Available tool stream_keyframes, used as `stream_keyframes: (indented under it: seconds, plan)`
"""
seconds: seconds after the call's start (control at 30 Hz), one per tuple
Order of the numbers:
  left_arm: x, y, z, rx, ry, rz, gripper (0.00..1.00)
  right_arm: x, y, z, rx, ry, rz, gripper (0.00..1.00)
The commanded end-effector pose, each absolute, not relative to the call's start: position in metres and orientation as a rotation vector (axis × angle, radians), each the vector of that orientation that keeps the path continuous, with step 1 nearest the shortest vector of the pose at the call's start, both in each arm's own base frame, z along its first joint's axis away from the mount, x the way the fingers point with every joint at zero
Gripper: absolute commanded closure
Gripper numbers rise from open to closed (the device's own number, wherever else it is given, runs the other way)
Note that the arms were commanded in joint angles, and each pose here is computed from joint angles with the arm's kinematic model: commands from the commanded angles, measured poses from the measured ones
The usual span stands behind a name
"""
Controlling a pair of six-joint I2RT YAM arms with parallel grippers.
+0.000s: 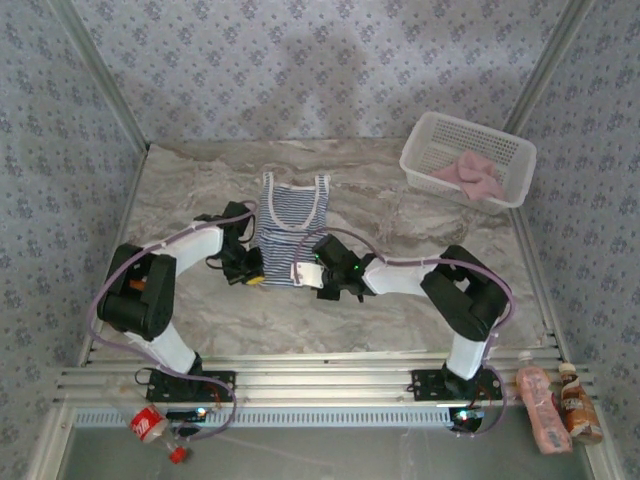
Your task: Fold and stack the tank tops
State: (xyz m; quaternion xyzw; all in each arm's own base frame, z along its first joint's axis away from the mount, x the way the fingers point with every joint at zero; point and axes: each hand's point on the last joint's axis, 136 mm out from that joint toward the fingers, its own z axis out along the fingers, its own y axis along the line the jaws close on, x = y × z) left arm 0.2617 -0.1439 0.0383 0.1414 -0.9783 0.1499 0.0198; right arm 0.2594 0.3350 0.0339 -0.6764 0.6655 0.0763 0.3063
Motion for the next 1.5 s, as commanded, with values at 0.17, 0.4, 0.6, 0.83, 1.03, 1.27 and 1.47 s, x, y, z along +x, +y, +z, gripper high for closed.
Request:
stream_keyframes:
  seconds: [0.17,0.4,0.6,0.83,1.03,1.27,1.47]
  plan:
    - [0.217,-0.127,0.096,0.383,-3.022,0.420,0.96,0.198,0.343,0.096,-1.732,1.857,0.564,0.97]
    - [0.189,-0.108,0.138,0.404,-3.067,0.371,0.95,0.148,0.354,0.145,-1.721,1.838,0.869,0.97]
    - [0.180,-0.091,0.175,0.435,-3.140,0.332,0.94,0.127,0.367,0.197,-1.707,1.759,1.061,0.97]
    - [0.207,-0.091,0.191,0.415,-3.209,0.355,0.92,0.132,0.372,0.223,-1.666,1.738,1.176,0.96]
    - [0.270,-0.101,0.165,0.387,-3.231,0.412,0.90,0.193,0.373,0.195,-1.578,1.800,1.138,0.95]
    - [0.334,-0.118,0.126,0.316,-3.202,0.442,0.88,0.250,0.374,0.153,-1.538,1.896,1.137,0.94]
    - [0.364,-0.137,0.096,0.251,-3.134,0.520,0.85,0.283,0.358,0.123,-1.433,2.058,1.131,0.94]
